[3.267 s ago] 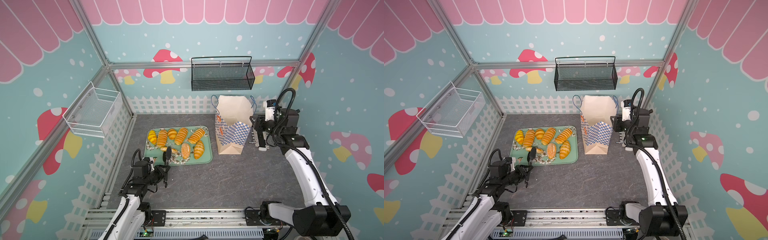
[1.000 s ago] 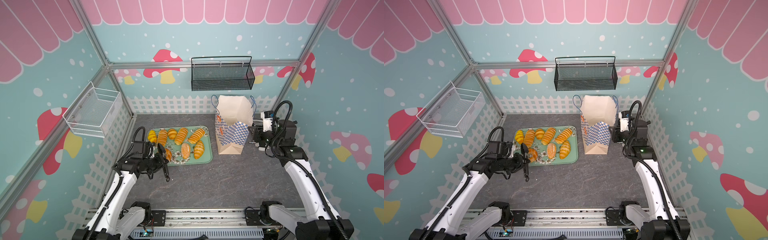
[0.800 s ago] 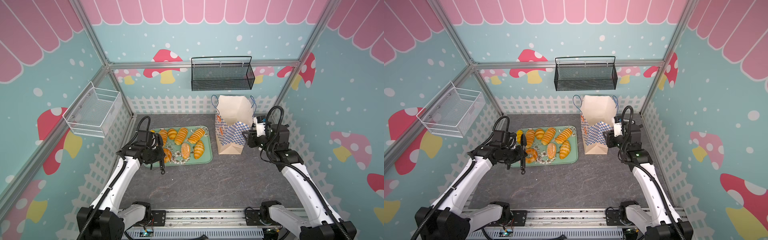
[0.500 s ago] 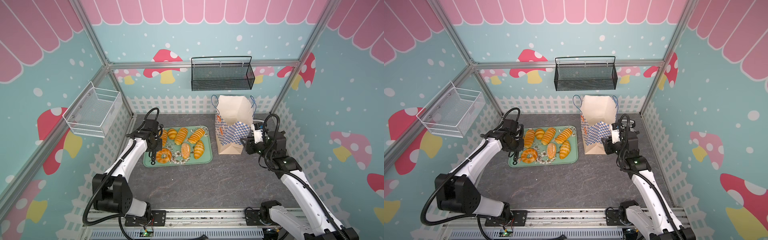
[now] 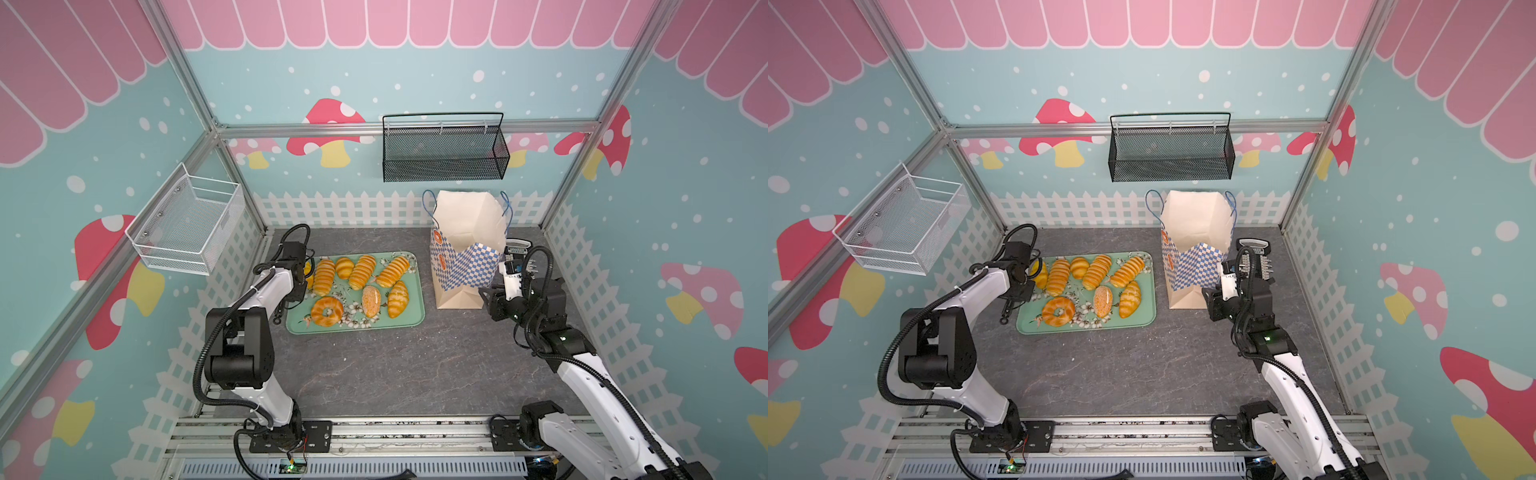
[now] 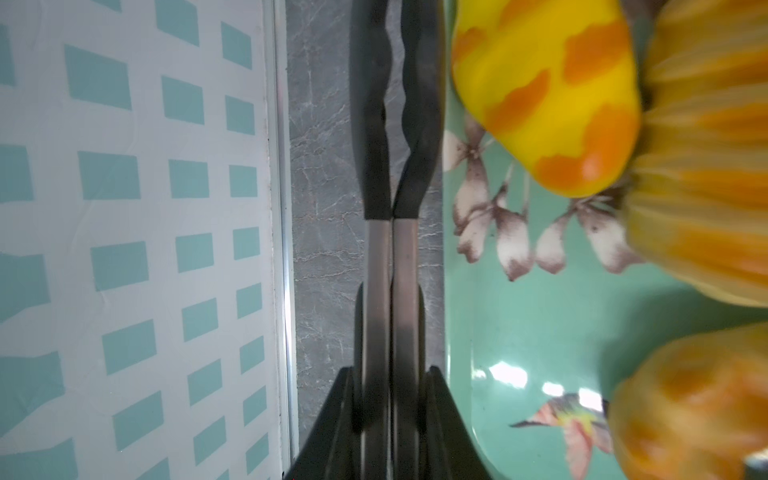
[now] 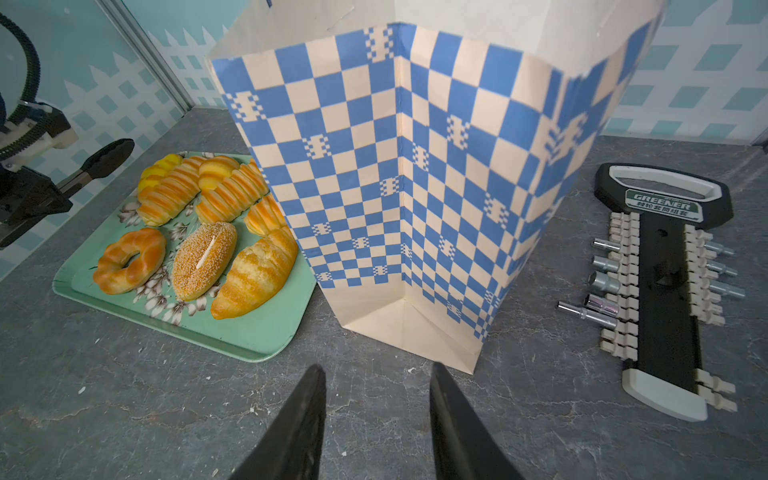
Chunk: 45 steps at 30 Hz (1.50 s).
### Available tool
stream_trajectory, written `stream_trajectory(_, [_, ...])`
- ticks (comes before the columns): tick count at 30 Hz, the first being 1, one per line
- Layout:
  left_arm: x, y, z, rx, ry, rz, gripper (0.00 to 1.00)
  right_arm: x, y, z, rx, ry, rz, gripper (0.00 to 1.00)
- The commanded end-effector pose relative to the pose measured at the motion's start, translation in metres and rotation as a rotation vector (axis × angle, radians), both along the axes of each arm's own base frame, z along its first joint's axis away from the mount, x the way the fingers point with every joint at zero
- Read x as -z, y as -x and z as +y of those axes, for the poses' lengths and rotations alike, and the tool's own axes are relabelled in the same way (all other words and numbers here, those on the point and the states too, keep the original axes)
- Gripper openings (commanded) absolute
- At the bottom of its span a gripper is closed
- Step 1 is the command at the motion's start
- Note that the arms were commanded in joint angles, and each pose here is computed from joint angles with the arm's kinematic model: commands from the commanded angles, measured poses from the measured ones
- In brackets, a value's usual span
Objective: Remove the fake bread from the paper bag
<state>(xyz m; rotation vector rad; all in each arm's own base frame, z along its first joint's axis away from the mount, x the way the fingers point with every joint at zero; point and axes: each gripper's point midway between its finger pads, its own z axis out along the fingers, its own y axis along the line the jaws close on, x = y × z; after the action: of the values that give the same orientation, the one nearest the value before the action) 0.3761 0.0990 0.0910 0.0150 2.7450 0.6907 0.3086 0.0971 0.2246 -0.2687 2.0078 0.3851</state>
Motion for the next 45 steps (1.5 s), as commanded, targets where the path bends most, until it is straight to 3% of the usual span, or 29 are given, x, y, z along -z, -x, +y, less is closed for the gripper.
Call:
stream_trajectory(1, [0.007, -0.004, 0.02, 0.001, -0.014, -0.026, 0.17, -0.006, -0.002, -0.001, 0.005, 0.011, -0.048, 0.42])
stream_trajectory(7, [0.022, -0.002, 0.041, -0.037, 0.089, -0.033, 0.18, -0.004, -0.003, -0.001, 0.006, 0.02, -0.054, 0.42])
stream_trajectory(14, [0.042, -0.012, 0.033, 0.014, 0.161, -0.009, 0.23, -0.002, -0.004, -0.005, 0.021, 0.044, -0.061, 0.42])
stream_trajectory(24, [0.053, -0.01, 0.038, -0.002, 0.148, 0.047, 0.4, -0.004, -0.006, -0.008, 0.034, 0.065, -0.072, 0.43])
stream_trajectory(34, [0.049, -0.007, 0.036, -0.005, 0.153, 0.033, 0.51, -0.01, -0.005, -0.012, 0.05, 0.078, -0.084, 0.43])
stream_trajectory(45, [0.043, -0.005, 0.034, -0.01, 0.157, 0.015, 0.7, -0.021, -0.001, -0.017, 0.07, 0.086, -0.107, 0.43])
